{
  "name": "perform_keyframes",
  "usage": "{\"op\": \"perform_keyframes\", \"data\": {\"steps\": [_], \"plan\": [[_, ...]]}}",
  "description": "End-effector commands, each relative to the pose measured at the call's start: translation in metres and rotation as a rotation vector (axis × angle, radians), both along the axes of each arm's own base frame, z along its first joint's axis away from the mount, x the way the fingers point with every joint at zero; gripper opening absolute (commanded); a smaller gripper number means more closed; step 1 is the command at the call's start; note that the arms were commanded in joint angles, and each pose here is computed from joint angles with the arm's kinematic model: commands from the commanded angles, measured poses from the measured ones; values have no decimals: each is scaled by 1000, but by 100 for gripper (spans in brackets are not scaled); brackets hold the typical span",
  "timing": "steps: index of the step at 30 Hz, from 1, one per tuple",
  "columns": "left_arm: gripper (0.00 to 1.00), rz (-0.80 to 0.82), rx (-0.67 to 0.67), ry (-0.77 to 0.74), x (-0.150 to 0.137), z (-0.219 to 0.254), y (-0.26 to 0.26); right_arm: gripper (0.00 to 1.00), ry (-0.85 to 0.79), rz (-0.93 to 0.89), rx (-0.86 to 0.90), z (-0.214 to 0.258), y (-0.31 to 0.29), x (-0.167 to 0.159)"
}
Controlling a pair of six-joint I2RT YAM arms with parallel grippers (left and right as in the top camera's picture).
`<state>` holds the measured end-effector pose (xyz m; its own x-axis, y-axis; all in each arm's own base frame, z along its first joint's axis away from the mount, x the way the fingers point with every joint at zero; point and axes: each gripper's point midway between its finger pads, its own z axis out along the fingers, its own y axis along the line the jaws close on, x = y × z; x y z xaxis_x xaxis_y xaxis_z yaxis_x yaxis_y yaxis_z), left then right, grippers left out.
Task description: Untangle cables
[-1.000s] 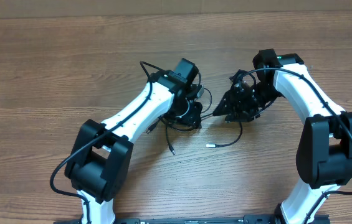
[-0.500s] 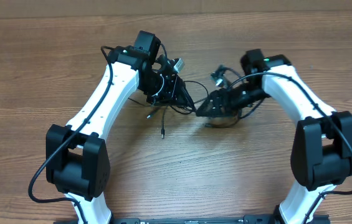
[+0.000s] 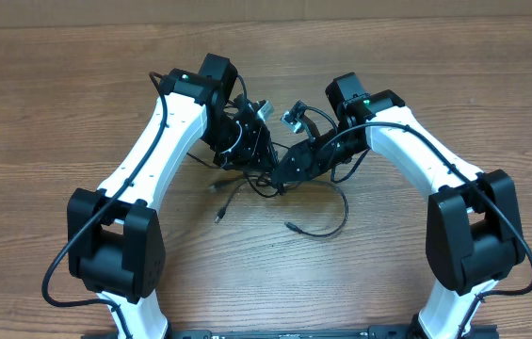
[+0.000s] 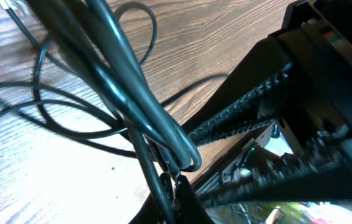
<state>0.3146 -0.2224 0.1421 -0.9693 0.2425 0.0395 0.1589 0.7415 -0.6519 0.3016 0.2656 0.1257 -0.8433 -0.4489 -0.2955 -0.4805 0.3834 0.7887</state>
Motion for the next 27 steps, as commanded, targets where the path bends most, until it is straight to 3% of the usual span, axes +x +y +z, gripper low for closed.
{"op": "perform_keyframes", "data": {"steps": [1,8,21,25,27], "plan": [[4,-50,-55,-43,-4,16,-6,27,-34,-16,-61,-4,-4,3],[4,-128,-59,-43,-16,17,7,28,-26,-43,-79,-5,-6,8],[4,-126,-126,-61,-12,24,-2,28,66,-106,-109,-6,5,5],[4,-117,-175,-55,-12,32,-6,20,77,-206,-277,-27,-4,13],[4,-108,-202,-56,-10,40,-6,11,84,-312,-419,-43,-19,22]]}}
